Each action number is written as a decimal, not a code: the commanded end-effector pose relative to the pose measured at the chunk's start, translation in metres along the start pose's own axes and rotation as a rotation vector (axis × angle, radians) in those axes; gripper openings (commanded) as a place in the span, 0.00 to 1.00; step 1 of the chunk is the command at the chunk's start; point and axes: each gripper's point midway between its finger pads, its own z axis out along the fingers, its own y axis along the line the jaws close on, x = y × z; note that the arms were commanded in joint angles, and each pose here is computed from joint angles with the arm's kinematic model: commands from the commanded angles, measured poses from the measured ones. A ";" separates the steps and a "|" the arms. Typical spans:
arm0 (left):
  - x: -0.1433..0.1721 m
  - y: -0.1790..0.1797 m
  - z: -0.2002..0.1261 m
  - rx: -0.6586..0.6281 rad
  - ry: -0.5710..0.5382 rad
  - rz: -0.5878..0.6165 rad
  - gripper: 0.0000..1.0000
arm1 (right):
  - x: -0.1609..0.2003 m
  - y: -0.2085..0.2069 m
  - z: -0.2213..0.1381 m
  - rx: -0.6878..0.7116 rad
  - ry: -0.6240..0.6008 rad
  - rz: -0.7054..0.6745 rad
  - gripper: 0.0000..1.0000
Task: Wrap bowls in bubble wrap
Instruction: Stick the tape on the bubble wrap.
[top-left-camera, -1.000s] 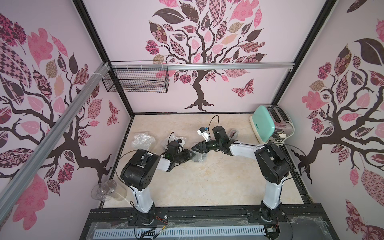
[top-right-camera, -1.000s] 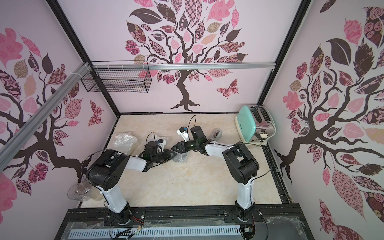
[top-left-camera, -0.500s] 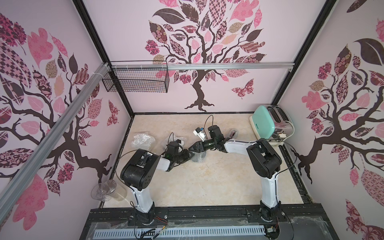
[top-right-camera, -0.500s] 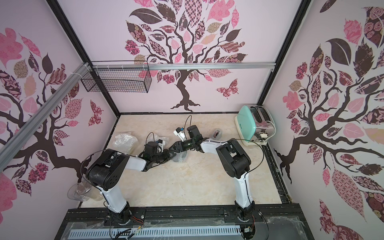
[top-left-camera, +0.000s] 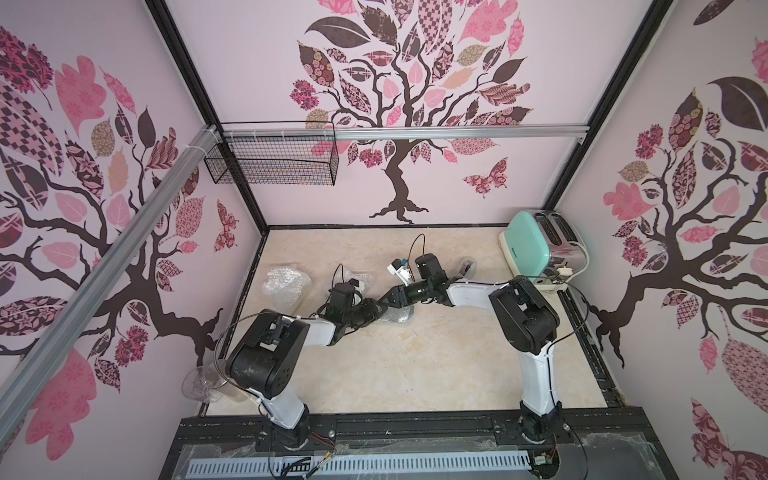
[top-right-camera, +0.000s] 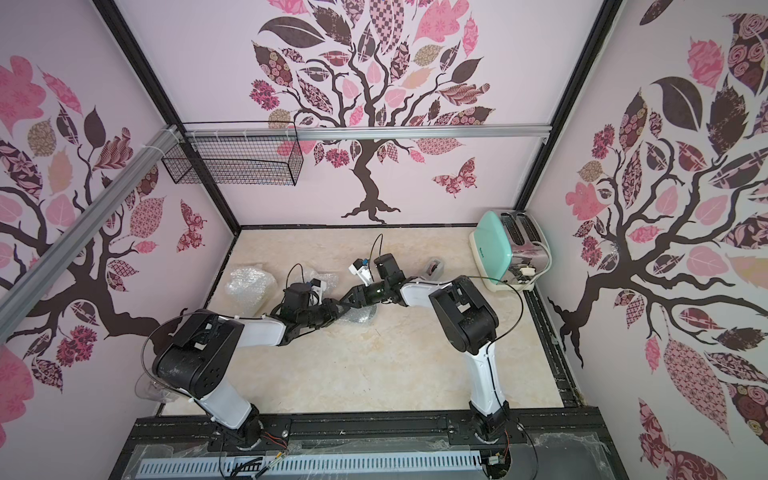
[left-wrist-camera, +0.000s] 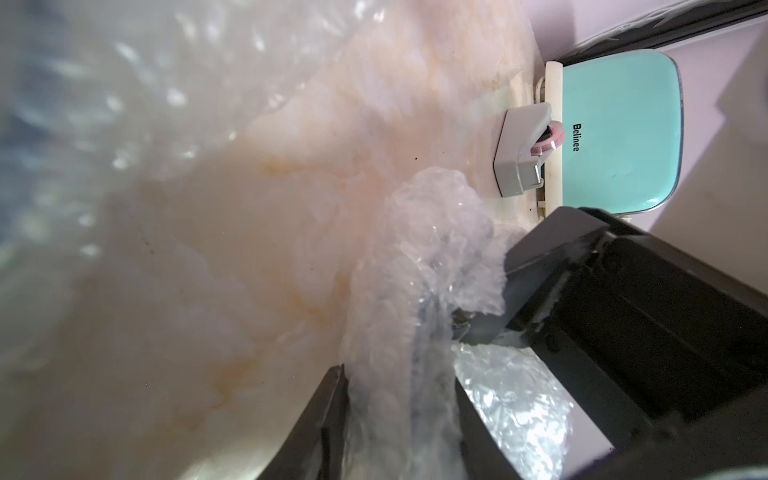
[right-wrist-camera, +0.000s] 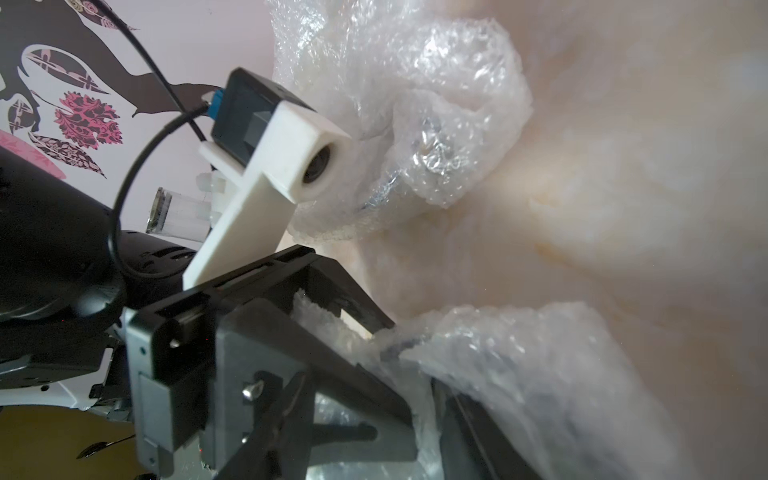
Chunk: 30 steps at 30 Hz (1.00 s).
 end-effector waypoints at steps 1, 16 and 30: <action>-0.010 -0.035 -0.006 0.120 -0.020 0.085 0.40 | 0.032 -0.035 0.005 0.101 0.064 0.094 0.51; -0.021 -0.044 0.006 0.156 -0.023 0.084 0.44 | 0.032 -0.029 0.002 0.086 0.057 0.090 0.52; -0.016 -0.030 0.027 0.124 0.014 0.063 0.41 | 0.031 -0.023 0.002 0.058 0.046 0.095 0.52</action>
